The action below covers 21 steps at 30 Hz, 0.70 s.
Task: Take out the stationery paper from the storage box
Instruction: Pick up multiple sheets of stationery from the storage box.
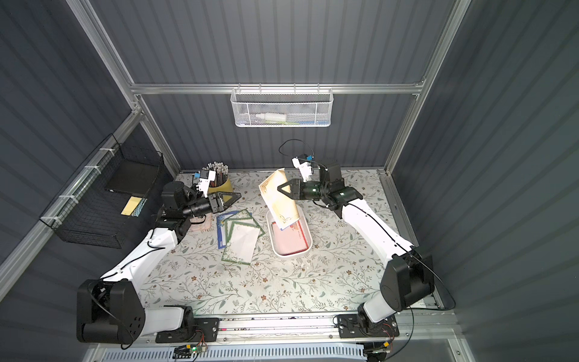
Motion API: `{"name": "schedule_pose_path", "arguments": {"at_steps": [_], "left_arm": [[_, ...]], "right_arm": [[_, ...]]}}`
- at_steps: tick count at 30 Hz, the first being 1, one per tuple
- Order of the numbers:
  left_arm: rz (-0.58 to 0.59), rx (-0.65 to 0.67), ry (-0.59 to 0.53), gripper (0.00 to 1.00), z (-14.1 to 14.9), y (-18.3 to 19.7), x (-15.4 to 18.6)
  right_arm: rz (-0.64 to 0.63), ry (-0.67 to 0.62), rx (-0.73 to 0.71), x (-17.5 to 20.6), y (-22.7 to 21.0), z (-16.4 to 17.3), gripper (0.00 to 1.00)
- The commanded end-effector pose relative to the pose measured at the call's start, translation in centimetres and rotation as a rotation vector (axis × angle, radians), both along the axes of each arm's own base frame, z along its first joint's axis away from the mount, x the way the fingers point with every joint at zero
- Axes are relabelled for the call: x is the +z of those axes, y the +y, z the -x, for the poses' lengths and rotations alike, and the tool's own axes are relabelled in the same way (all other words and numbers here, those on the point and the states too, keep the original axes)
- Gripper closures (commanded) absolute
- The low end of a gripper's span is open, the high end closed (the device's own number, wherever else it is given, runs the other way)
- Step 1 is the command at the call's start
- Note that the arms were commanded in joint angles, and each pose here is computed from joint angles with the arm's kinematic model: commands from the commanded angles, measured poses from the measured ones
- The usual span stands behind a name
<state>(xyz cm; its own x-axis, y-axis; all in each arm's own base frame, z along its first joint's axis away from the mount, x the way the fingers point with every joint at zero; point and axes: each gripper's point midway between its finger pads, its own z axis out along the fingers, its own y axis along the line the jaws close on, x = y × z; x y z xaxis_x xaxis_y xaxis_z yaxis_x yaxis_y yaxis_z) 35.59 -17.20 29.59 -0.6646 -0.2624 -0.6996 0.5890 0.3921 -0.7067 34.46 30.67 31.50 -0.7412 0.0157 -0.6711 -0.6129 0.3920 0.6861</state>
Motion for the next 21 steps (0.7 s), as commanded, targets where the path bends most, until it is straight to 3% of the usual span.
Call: {"name": "schedule_pose_path", "arguments": {"at_steps": [1,10,21], "left_arm": [[0.067,-0.081,-0.054,0.19,1.1,-1.1,3.0],[0.097,-0.186,-0.024,0.21,1.9,-6.6,2.6],[0.095,-0.170,0.003,0.27,0.9,-7.1,1.5]], "right_arm": [[-0.053,0.008,0.061,0.6,0.5,0.8,0.72],[-0.059,0.023,0.077,0.1,0.8,0.7,0.72],[-0.065,0.031,0.115,-0.2,0.9,1.5,0.71]]}}
